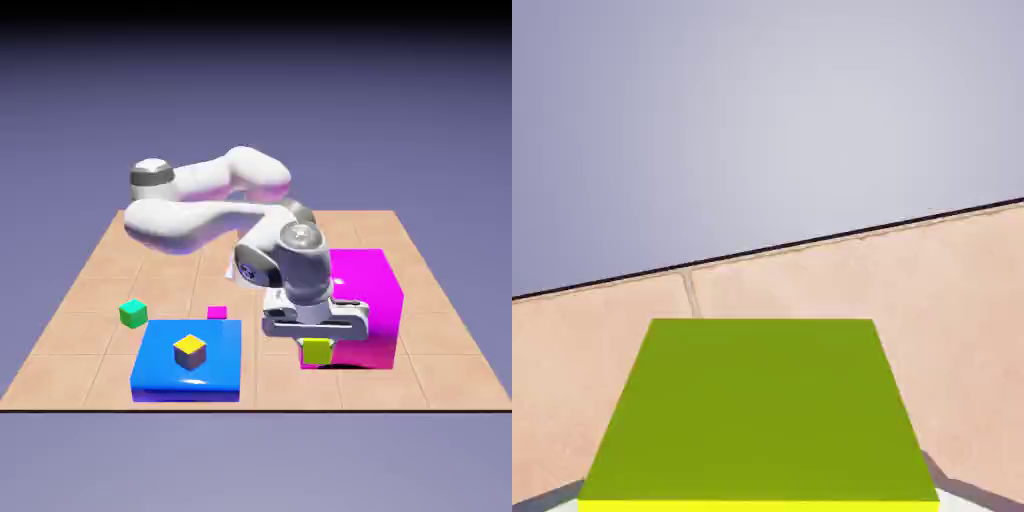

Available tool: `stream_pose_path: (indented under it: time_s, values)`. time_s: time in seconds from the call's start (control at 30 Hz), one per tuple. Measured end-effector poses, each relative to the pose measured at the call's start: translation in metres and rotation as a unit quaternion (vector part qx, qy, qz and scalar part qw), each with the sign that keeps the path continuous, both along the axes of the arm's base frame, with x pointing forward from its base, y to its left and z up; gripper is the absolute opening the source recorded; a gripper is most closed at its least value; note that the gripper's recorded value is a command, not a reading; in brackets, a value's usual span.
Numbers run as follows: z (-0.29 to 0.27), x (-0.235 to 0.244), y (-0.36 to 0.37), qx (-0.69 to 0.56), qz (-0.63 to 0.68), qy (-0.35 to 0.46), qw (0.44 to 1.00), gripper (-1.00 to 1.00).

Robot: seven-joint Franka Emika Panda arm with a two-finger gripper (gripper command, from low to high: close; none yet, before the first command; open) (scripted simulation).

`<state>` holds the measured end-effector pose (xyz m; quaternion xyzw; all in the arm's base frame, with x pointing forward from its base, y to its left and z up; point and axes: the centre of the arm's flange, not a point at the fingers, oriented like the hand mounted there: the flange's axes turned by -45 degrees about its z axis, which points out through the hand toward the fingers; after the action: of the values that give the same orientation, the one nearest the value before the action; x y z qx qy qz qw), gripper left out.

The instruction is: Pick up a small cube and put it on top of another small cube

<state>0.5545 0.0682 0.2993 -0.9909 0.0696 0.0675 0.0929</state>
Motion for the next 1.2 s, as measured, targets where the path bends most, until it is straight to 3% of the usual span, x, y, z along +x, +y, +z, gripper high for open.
stream_pose_path:
  time_s: [0.3, 0.6, 0.87, 1.2]
  values:
    - [0.109, -0.049, -0.073, -0.028, 0.109, -0.162, 0.98, -1.0]
    - [0.153, -0.113, -0.094, -0.126, 0.25, -0.239, 0.93, -1.0]
    - [0.136, -0.159, -0.091, -0.212, 0.388, -0.218, 0.87, -1.0]
    - [0.056, -0.208, -0.093, -0.247, 0.555, -0.101, 0.788, -1.0]
